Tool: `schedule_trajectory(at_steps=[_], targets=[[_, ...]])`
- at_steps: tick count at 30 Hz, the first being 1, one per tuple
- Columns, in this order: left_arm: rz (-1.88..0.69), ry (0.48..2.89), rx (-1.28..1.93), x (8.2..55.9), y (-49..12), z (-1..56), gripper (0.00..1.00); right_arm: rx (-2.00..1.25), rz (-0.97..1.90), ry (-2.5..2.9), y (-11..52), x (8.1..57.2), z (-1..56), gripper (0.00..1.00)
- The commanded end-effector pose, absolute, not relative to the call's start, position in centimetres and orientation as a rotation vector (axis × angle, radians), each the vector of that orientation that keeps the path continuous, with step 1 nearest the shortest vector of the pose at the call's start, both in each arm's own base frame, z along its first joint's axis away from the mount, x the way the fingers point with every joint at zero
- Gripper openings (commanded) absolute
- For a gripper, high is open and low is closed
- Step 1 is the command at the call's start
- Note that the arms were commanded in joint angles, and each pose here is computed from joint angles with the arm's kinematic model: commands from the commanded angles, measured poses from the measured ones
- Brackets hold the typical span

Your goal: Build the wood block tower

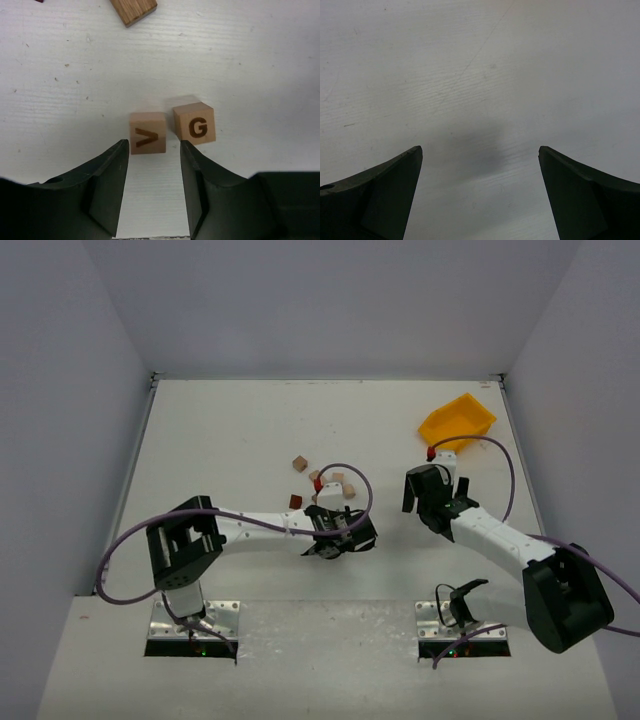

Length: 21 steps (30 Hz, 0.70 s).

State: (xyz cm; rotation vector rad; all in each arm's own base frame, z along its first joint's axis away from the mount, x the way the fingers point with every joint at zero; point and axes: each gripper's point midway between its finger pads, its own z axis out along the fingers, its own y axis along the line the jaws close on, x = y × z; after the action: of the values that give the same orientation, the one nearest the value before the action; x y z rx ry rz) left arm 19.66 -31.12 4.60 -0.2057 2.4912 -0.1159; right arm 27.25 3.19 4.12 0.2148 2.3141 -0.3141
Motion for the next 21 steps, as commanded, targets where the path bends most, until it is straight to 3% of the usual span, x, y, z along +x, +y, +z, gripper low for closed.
schedule_trajectory(at_steps=[1, 5, 9, 13, 15, 21], targets=[[-0.227, 2.379, -0.204, 19.8, -32.2, 9.5, 0.38, 0.227, -0.272, 2.282, 3.7, 28.2, 5.1, 0.99], [-0.186, 2.366, -0.240, 19.4, -30.0, 9.7, 0.20, 0.148, -0.135, 2.291, 5.7, 28.4, 5.2, 0.99], [-0.176, 2.409, -0.333, 19.2, -27.4, 7.9, 0.00, 0.091, 0.007, 2.289, 7.6, 28.1, 5.4, 0.86], [-0.204, 2.465, -0.344, 18.6, -25.4, 4.8, 0.00, 0.029, 0.138, 2.318, 9.2, 26.7, 4.7, 0.40], [-0.264, 2.468, -0.321, 18.8, -26.0, 4.5, 0.00, -0.003, 0.192, 2.335, 9.9, 26.0, 4.2, 0.28], [-0.342, 2.490, -0.207, 18.9, -26.9, 2.8, 0.00, -0.186, 0.526, 2.374, 14.5, 23.4, 3.4, 0.19]])
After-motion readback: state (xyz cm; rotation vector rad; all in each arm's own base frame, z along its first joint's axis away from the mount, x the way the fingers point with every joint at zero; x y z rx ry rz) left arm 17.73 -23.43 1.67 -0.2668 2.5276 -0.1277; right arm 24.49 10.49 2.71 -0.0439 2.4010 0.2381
